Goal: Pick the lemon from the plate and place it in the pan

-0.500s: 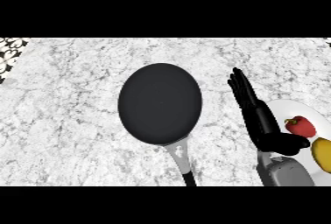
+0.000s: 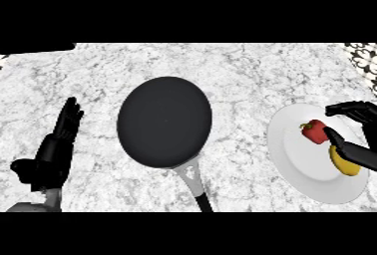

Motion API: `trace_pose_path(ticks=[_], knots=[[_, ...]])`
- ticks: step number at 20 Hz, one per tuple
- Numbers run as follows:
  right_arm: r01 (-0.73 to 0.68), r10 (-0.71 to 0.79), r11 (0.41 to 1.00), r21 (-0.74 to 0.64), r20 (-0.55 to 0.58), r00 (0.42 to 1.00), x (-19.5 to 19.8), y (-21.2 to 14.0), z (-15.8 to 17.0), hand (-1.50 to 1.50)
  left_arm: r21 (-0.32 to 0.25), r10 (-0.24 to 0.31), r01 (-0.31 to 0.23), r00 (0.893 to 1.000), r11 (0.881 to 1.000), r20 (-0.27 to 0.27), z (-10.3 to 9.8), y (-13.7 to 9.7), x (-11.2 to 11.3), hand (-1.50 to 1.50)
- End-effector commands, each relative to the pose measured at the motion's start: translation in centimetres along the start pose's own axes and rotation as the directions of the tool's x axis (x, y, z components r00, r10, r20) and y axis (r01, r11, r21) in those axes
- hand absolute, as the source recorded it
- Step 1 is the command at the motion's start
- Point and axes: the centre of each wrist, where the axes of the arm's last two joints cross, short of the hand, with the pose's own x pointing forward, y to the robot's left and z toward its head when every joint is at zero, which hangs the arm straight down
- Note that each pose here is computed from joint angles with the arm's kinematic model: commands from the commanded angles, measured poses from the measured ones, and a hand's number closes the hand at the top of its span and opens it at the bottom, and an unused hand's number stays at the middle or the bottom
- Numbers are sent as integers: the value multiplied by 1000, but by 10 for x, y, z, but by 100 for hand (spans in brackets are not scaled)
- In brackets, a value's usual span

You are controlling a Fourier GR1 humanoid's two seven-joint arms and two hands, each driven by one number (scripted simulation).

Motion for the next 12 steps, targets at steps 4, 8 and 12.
trace_pose_path(ticks=[4,8,12], knots=[[-138,138,990,3,-22,990,2,-133,98,-150,-174,166,-156,985,972,42,12,-44,9,0],[-280,281,960,13,-27,959,26,-191,112,-150,-229,166,-152,985,962,44,25,-59,0,0],[-350,361,927,137,-69,930,36,-202,96,-150,-231,190,-174,980,957,49,7,-76,-4,0]])
